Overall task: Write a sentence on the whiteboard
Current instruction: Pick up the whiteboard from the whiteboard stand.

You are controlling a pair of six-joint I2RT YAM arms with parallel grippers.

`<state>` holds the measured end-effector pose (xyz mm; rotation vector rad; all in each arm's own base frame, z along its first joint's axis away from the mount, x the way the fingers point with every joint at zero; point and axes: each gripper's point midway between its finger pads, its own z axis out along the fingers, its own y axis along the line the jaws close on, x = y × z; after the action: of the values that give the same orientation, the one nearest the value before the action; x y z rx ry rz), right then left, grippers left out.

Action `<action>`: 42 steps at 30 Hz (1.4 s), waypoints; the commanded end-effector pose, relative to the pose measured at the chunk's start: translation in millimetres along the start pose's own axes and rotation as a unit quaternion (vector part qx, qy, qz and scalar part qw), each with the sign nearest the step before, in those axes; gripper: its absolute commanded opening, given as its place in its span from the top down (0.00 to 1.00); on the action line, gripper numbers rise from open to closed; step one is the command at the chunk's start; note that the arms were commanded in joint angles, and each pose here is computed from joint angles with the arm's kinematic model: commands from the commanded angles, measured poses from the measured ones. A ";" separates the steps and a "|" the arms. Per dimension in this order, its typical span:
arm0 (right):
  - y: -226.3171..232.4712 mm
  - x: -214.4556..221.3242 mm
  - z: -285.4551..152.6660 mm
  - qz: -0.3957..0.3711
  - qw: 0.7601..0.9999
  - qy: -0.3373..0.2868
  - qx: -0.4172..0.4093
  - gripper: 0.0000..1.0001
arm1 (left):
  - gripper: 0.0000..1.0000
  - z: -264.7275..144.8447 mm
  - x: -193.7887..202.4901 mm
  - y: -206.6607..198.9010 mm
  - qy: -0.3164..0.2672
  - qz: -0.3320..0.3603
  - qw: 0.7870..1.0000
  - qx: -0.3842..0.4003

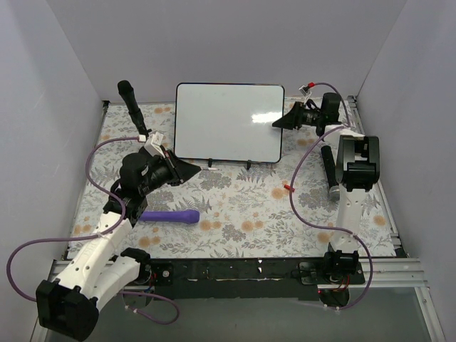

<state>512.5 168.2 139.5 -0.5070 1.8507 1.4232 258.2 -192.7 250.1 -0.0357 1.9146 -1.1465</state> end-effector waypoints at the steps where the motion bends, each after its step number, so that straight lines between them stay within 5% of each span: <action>1: 23.0 -37.2 6.1 -0.010 0.997 -0.038 -0.067 0.34 | 1.00 1.2 -16.9 -9.4 -0.019 0.020 1.000 0.008; 12: 22.3 -21.2 44.7 0.012 0.995 -0.013 -0.099 0.34 | 1.00 6.8 -13.6 -2.6 -0.013 0.013 1.000 0.002; 30: 62.9 -48.3 33.1 -0.031 0.993 -0.005 -0.112 0.34 | 1.00 1.6 -10.8 -6.0 -0.016 0.012 1.000 0.010; 42: 24.2 -31.8 24.8 -0.008 0.999 0.010 -0.041 0.34 | 1.00 -6.4 -11.6 -12.0 -0.022 0.015 1.000 0.014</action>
<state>518.6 207.2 148.8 -0.5181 1.8617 1.5823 257.4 -192.1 260.4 -0.0216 1.8734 -1.1499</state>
